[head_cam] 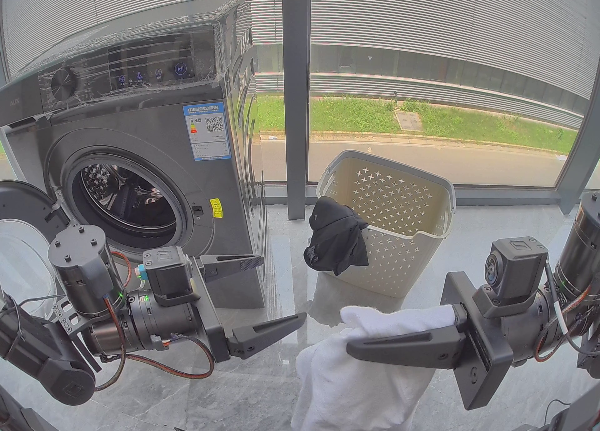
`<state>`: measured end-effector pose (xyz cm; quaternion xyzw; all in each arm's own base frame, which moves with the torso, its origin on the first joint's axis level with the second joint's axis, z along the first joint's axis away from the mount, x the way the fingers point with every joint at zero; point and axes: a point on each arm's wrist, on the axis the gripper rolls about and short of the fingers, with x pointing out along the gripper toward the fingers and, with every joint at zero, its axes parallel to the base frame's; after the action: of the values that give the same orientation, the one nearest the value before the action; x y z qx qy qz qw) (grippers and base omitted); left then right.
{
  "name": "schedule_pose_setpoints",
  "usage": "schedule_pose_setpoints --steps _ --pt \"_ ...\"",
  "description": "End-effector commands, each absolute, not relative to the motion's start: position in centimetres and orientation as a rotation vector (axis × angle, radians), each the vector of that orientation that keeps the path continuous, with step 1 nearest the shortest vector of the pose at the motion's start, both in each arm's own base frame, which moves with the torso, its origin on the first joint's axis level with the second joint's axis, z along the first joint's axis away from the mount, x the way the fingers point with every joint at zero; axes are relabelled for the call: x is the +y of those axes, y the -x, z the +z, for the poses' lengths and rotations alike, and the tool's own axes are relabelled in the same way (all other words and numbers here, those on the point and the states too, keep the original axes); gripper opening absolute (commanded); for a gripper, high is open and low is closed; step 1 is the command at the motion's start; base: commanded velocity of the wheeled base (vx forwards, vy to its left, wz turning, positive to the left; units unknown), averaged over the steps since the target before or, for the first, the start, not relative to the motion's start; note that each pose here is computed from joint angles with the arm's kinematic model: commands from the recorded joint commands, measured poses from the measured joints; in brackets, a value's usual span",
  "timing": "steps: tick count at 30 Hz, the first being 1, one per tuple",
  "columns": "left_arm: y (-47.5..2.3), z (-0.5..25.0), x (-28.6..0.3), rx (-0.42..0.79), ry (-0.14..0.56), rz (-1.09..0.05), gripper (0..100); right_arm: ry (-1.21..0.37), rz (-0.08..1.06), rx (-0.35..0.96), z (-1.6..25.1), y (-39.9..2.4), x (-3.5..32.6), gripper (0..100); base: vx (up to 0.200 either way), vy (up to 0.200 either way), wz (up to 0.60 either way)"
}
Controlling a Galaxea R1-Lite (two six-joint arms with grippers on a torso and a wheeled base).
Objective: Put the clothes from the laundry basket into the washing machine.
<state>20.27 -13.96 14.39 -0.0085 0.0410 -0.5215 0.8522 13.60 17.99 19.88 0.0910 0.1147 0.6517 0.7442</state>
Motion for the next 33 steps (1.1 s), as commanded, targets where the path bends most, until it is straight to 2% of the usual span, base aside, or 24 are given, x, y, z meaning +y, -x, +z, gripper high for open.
schedule_pose_setpoints --steps 1,11,15,22,23,24,28,30,33 --pt "-20.4 13.5 -14.5 0.126 0.019 -1.114 100 -0.197 1.43 0.253 19.9 -13.6 18.4 0 0.0 0.0 0.0" --pt "-21.7 11.8 -13.9 0.161 0.024 -1.167 100 -0.208 1.497 0.22 21.0 -13.5 18.2 0 0.0 0.0 0.0" --pt "-23.0 10.4 -13.3 0.189 0.029 -1.131 100 -0.217 1.531 0.215 21.3 -13.2 17.8 0 0.0 0.0 0.0" --pt "-23.5 9.4 -14.2 0.153 0.024 -1.154 100 -0.226 1.62 0.264 20.8 -12.6 17.3 0 0.0 0.0 0.0" --pt "-23.5 9.4 -14.2 0.153 0.024 -1.154 100 -0.226 1.62 0.264 20.8 -12.6 17.3 0 0.0 0.0 0.0" --pt "-22.1 9.8 -15.9 0.138 0.026 -1.237 100 -0.226 1.598 0.289 20.2 -13.5 16.9 0 0.0 0.0 0.0" --pt "-19.7 9.6 -18.1 0.163 0.024 -1.353 100 -0.185 1.575 0.292 19.3 -15.4 17.9 0 0.0 0.0 0.0" --pt "-19.4 9.6 -18.6 0.163 0.024 -1.373 100 -0.169 1.557 0.281 19.1 -16.0 17.9 0 0.0 0.0 0.0" --pt "-18.6 10.0 -19.4 0.163 0.051 -1.416 100 -0.093 1.431 0.231 18.2 -18.8 17.8 0 0.0 0.0 0.0"
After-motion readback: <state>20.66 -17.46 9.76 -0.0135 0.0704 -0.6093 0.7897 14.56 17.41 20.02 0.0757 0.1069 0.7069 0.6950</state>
